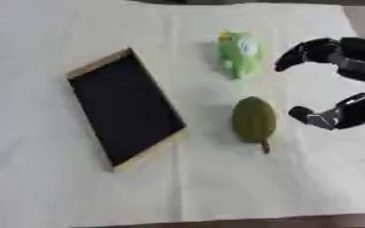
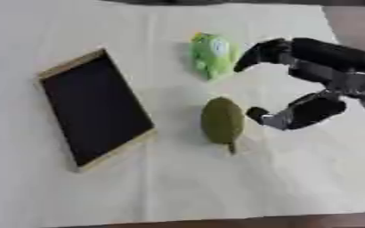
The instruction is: Pick up objects on the table and place them in the box.
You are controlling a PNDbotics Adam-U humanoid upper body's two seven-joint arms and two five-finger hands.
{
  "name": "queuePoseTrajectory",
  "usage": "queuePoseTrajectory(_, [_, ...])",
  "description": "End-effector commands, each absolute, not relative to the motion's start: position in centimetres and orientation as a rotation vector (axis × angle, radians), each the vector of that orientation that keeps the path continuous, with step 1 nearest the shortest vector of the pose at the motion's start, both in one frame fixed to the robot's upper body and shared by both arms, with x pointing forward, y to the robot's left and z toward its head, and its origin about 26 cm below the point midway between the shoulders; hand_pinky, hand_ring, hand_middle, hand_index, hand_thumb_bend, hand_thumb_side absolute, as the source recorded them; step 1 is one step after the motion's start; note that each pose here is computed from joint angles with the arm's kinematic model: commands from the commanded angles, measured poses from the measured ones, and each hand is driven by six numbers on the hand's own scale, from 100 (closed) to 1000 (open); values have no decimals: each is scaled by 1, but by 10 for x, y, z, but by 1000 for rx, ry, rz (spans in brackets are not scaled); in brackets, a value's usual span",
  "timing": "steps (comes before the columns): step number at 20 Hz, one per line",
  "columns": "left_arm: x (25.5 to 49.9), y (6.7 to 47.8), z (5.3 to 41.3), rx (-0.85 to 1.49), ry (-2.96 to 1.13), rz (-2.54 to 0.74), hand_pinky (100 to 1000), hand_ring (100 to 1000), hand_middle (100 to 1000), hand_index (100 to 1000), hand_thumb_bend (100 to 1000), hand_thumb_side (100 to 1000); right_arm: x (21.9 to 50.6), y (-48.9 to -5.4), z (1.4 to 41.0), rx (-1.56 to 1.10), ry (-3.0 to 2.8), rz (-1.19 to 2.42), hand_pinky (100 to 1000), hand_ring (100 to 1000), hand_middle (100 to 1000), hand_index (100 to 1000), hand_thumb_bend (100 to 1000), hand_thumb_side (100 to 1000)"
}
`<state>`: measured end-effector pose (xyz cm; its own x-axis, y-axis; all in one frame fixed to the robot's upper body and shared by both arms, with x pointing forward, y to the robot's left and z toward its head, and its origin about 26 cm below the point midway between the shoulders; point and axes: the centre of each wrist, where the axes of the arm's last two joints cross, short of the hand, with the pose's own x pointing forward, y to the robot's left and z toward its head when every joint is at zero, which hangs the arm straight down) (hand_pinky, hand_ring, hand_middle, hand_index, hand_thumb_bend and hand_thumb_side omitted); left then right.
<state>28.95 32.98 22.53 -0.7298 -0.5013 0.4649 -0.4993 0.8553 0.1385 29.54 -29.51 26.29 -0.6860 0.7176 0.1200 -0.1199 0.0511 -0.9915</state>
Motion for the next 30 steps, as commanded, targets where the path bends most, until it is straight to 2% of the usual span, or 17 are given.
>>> queuePoseTrajectory(1, [287, 329, 234, 731, -2564, -23, 740, 808, 840, 869, 594, 680, 293, -292, 271, -623, -1701, 1731, 926, 857, 820, 849, 299, 235])
queuePoseTrajectory(16, [288, 326, 233, 706, -2575, -21, 738, 807, 841, 869, 571, 681, 296, -277, 268, -624, -1618, 1795, 930, 873, 830, 869, 299, 235])
queuePoseTrajectory(19, [288, 326, 232, 702, -2573, -16, 736, 807, 841, 867, 569, 681, 296, -272, 265, -645, -1579, 1806, 930, 874, 830, 872, 215, 354])
queuePoseTrajectory(26, [289, 324, 232, 688, -2580, -10, 734, 806, 840, 866, 566, 679, 297, -264, 256, -641, -1503, 1834, 931, 876, 831, 873, 220, 369])
queuePoseTrajectory(30, [289, 324, 231, 683, -2581, -7, 734, 805, 839, 865, 565, 679, 297, -262, 254, -658, -1457, 1838, 931, 877, 832, 872, 248, 349])
